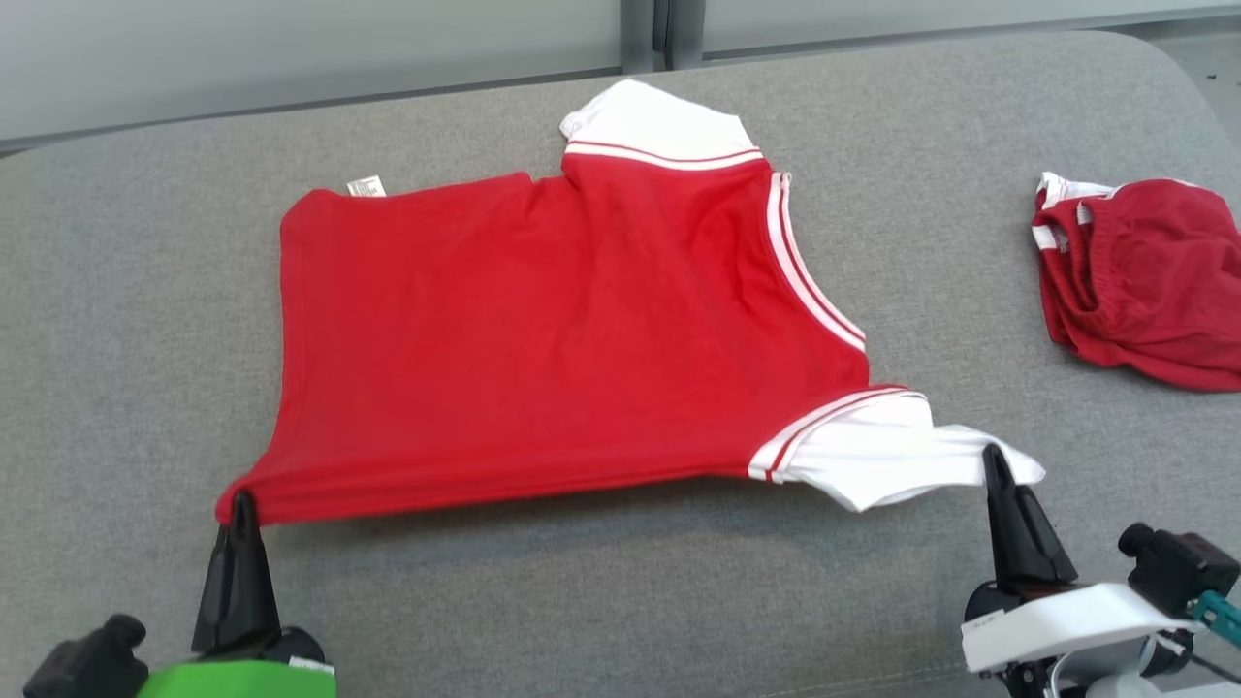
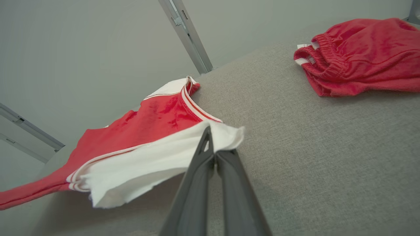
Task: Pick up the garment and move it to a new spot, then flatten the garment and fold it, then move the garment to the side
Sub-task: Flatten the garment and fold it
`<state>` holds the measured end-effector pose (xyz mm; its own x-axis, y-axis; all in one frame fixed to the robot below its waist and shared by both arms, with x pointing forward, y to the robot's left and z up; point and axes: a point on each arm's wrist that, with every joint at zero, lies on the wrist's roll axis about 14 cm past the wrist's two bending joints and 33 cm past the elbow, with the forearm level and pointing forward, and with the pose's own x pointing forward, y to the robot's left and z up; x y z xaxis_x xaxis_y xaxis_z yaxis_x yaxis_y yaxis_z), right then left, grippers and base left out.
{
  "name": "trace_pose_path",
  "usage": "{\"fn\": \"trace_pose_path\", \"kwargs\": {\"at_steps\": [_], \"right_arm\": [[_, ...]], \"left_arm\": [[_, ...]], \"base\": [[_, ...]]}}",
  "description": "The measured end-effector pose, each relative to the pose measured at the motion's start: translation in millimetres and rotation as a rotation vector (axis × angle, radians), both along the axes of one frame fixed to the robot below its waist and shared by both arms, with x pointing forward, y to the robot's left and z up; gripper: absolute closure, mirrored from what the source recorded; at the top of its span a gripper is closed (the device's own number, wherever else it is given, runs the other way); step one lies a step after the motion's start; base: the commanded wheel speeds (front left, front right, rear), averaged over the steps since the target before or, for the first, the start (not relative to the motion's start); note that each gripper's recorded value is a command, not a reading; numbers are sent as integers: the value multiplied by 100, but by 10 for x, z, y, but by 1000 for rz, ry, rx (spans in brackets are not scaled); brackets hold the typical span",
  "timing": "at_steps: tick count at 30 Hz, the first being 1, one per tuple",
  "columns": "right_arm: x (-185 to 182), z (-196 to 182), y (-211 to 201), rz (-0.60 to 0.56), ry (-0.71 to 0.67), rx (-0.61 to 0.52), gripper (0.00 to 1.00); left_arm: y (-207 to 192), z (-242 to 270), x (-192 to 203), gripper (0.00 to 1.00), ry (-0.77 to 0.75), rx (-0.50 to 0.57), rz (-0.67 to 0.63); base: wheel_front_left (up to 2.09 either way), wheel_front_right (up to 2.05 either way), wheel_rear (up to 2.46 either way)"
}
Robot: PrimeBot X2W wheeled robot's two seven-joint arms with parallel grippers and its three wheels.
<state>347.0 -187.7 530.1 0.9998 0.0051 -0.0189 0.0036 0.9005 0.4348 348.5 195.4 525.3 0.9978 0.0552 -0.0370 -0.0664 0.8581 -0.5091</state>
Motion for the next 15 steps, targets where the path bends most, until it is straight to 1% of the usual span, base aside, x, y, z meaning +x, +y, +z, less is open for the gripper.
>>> {"fn": "trace_pose_path", "kwargs": {"at_steps": [6,15], "right_arm": [[-147,-56,55,-2,21,17,100],[-322,-104,29,-13,39,1,100]], "left_arm": [[112,-94,-203,100,36,24,38],[92,-223,-447,100,85,72,21]], "base": [[0,0,0],[0,0,0]]}}
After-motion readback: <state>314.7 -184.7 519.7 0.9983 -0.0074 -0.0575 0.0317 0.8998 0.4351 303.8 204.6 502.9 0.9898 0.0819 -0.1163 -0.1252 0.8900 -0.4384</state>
